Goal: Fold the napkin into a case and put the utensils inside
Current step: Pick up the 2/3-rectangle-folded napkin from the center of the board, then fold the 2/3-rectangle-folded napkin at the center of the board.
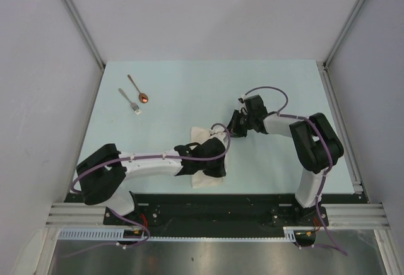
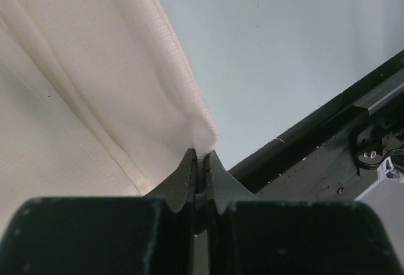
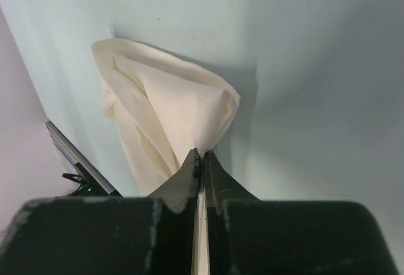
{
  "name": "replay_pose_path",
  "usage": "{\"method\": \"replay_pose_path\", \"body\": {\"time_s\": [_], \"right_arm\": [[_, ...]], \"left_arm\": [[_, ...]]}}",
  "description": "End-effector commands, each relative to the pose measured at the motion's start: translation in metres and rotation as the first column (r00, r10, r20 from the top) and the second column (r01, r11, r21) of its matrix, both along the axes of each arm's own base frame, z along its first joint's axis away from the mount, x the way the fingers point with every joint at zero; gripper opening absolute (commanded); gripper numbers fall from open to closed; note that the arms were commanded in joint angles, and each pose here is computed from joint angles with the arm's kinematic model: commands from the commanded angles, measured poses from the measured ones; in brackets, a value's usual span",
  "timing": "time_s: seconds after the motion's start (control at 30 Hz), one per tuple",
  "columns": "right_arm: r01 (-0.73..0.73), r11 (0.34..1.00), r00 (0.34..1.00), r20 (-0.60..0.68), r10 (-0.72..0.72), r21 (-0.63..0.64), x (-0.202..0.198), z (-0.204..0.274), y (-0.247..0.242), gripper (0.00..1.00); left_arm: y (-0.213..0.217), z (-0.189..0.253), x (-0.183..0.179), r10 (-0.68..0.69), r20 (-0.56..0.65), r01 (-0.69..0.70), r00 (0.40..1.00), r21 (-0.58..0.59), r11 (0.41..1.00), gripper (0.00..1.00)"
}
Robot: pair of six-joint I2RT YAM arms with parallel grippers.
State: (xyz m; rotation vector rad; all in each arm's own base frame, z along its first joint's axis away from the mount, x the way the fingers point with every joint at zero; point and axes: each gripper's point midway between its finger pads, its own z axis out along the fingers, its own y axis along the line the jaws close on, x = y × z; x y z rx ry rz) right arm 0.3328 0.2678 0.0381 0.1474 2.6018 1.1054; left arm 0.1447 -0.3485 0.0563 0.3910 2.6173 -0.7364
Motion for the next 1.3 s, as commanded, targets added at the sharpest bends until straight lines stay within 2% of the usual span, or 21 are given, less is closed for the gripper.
{"method": "replay_pose_path", "body": {"time_s": [0.0, 0.17, 0.4, 0.53, 0.83, 1.13, 1.27], "right_arm": [[0.007, 0.995, 0.996, 0.085, 0.001, -0.099, 0.014, 0.031, 0.003, 0.00], [0.014, 0.984, 0.996, 0.088, 0.002, -0.177, 0.017, 0.036, 0.010, 0.00], [0.006, 0.971, 0.997, 0.078, 0.013, -0.239, 0.017, 0.036, 0.028, 0.00], [0.005, 0.967, 0.997, 0.079, 0.016, -0.256, 0.017, 0.040, 0.041, 0.00], [-0.023, 0.956, 0.996, 0.076, 0.047, -0.293, 0.016, 0.043, 0.075, 0.00], [-0.048, 0.954, 0.995, 0.070, 0.072, -0.297, 0.014, 0.040, 0.104, 0.00], [-0.060, 0.953, 0.993, 0.076, 0.086, -0.296, 0.017, 0.042, 0.118, 0.00]], "left_arm": [[-0.002, 0.015, -0.006, -0.024, 0.007, 0.025, 1.000, -0.104, 0.994, 0.00], [0.014, 0.011, -0.006, 0.008, 0.012, -0.006, 1.000, -0.139, 0.990, 0.00], [0.030, 0.023, -0.006, 0.042, 0.044, -0.030, 0.998, -0.250, 0.968, 0.00], [0.042, 0.019, -0.006, 0.066, 0.042, -0.053, 0.997, -0.260, 0.964, 0.00], [0.071, -0.007, -0.011, 0.101, -0.005, -0.100, 0.995, -0.226, 0.969, 0.00], [0.092, -0.013, -0.011, 0.133, 0.002, -0.130, 0.991, -0.194, 0.972, 0.00], [0.103, -0.024, -0.016, 0.139, -0.020, -0.141, 0.990, -0.145, 0.979, 0.00]]}}
